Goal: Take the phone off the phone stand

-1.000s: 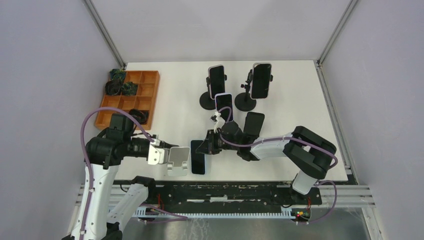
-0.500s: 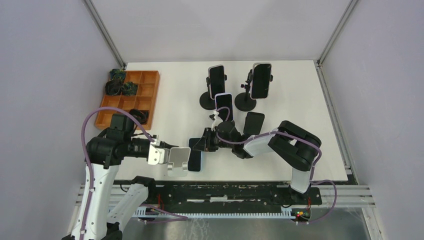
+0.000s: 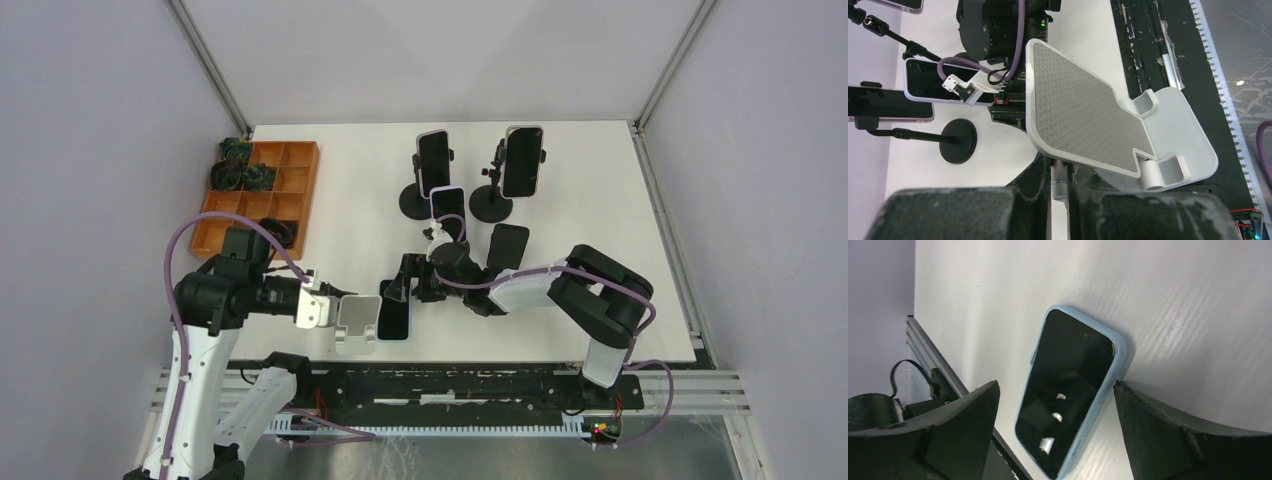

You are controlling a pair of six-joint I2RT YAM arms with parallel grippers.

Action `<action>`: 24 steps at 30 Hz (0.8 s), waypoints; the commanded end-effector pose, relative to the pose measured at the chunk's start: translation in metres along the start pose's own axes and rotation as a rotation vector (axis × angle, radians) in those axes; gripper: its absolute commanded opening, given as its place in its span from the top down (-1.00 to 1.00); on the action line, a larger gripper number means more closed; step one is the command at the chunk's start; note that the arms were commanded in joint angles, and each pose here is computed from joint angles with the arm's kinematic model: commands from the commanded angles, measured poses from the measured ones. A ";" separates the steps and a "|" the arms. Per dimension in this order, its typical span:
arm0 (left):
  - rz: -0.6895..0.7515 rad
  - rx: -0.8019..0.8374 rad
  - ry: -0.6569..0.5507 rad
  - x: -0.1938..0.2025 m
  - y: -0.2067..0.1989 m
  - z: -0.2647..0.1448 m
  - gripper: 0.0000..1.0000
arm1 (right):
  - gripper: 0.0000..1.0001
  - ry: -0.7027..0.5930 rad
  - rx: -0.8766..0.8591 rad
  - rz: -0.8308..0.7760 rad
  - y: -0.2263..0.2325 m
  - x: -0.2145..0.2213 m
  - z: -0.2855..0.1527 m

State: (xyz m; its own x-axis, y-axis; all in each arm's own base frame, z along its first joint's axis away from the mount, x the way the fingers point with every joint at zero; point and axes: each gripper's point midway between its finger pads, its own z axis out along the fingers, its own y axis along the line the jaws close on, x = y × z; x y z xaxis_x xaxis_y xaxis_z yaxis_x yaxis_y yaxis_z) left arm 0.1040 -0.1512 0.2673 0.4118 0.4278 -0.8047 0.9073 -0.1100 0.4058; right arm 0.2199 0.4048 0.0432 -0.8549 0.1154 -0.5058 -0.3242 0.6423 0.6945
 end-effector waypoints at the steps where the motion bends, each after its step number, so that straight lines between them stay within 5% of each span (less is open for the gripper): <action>1: 0.035 0.004 -0.072 -0.013 0.001 0.002 0.95 | -0.85 -0.044 0.070 -0.066 0.003 -0.016 -0.011; 7: 0.041 0.004 -0.069 -0.012 0.002 0.003 0.95 | -0.96 -0.096 0.067 -0.142 0.012 -0.028 -0.047; 16: 0.074 0.003 -0.081 -0.013 0.005 0.004 0.93 | -0.75 -0.229 -0.584 -0.379 0.153 -0.022 -0.152; 24: 0.068 0.010 -0.092 -0.015 0.004 0.004 0.90 | -0.61 -0.305 -0.887 -0.452 0.236 -0.012 -0.191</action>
State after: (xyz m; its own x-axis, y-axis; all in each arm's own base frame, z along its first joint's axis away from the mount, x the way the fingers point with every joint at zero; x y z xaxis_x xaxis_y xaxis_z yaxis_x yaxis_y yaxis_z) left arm 0.1052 -0.1543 0.2673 0.4162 0.4060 -0.8136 0.9070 -0.1218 0.4032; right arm 0.0873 0.4006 0.2515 -0.5678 0.1415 -0.8109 -0.8144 0.0472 0.5784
